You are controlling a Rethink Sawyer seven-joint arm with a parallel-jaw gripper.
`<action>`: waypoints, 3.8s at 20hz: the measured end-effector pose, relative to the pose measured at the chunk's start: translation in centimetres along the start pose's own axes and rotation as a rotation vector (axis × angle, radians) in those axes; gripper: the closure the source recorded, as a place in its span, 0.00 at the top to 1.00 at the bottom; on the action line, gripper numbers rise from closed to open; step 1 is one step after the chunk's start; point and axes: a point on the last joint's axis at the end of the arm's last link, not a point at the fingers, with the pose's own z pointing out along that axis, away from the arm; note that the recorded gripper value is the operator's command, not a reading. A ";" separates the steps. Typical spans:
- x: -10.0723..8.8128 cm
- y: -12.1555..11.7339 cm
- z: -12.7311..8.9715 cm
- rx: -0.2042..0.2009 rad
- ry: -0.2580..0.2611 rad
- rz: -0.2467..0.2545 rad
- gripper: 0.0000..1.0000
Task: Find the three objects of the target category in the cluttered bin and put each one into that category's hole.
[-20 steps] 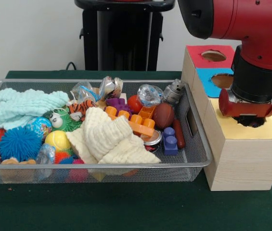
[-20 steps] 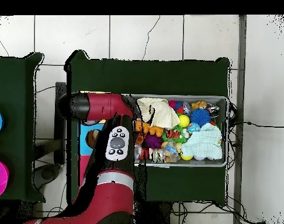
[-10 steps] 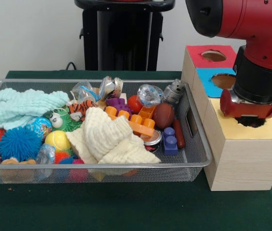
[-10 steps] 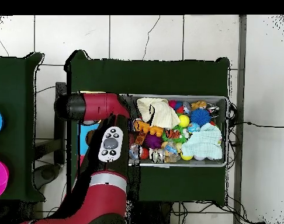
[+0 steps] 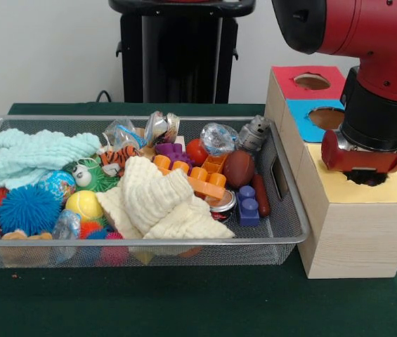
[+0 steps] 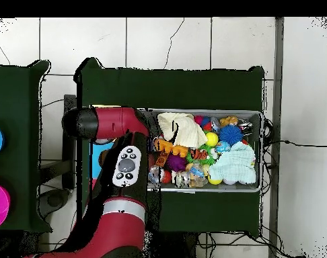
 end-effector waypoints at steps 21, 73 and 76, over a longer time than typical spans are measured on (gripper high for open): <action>-0.1 0.5 -0.1 0.000 -0.005 0.002 1.00; -1.9 0.6 -2.9 -0.004 0.036 -0.004 0.00; -2.6 0.7 -3.8 -0.006 0.027 -0.006 0.00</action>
